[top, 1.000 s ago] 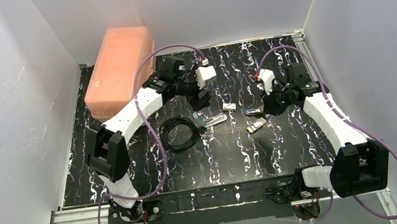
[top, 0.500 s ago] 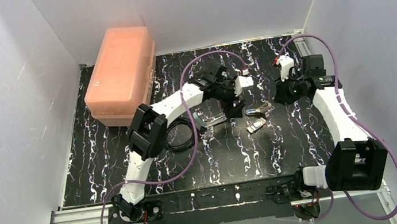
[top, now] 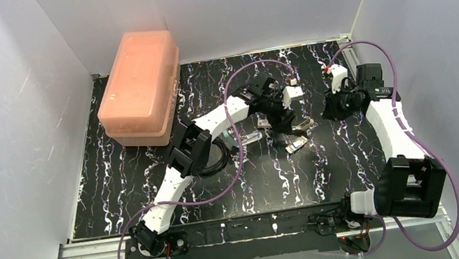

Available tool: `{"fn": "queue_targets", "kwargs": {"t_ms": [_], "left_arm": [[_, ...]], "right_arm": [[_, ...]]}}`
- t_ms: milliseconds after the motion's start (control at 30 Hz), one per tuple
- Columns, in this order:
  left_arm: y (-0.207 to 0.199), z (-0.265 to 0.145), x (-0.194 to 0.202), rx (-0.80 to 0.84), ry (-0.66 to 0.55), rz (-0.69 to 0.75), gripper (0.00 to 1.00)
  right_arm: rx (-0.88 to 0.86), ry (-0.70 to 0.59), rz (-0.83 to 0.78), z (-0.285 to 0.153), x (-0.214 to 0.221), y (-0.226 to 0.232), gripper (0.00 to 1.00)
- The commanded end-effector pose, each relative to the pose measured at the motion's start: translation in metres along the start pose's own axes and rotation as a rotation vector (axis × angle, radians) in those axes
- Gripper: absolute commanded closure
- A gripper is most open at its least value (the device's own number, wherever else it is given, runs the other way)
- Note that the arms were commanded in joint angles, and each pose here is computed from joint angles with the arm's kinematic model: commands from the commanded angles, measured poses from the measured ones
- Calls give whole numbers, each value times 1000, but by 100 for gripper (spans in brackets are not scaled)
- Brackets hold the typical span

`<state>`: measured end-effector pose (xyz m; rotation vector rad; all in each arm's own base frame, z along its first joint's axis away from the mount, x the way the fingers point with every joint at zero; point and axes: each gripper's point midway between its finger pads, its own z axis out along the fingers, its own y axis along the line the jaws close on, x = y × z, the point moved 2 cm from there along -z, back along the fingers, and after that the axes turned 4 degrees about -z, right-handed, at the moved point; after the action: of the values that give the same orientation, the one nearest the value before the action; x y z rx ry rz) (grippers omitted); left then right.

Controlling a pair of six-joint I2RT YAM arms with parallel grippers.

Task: Load the staples into the stapler
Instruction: Pick up the stapler from the center of the board.

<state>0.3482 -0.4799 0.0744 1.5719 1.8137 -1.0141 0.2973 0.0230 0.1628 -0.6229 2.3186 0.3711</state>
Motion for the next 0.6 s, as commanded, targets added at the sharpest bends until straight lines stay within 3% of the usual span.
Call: {"fn": "queue_targets", "kwargs": {"t_ms": [0,567], "left_arm": [[-9,8,-7,17,0,5,27],[-7,22,24,-33,93,9,49]], "right_arm": [[-24,-12,-3,-4,3,2,94],[-52,-10,-4,-10,12,8,94]]}}
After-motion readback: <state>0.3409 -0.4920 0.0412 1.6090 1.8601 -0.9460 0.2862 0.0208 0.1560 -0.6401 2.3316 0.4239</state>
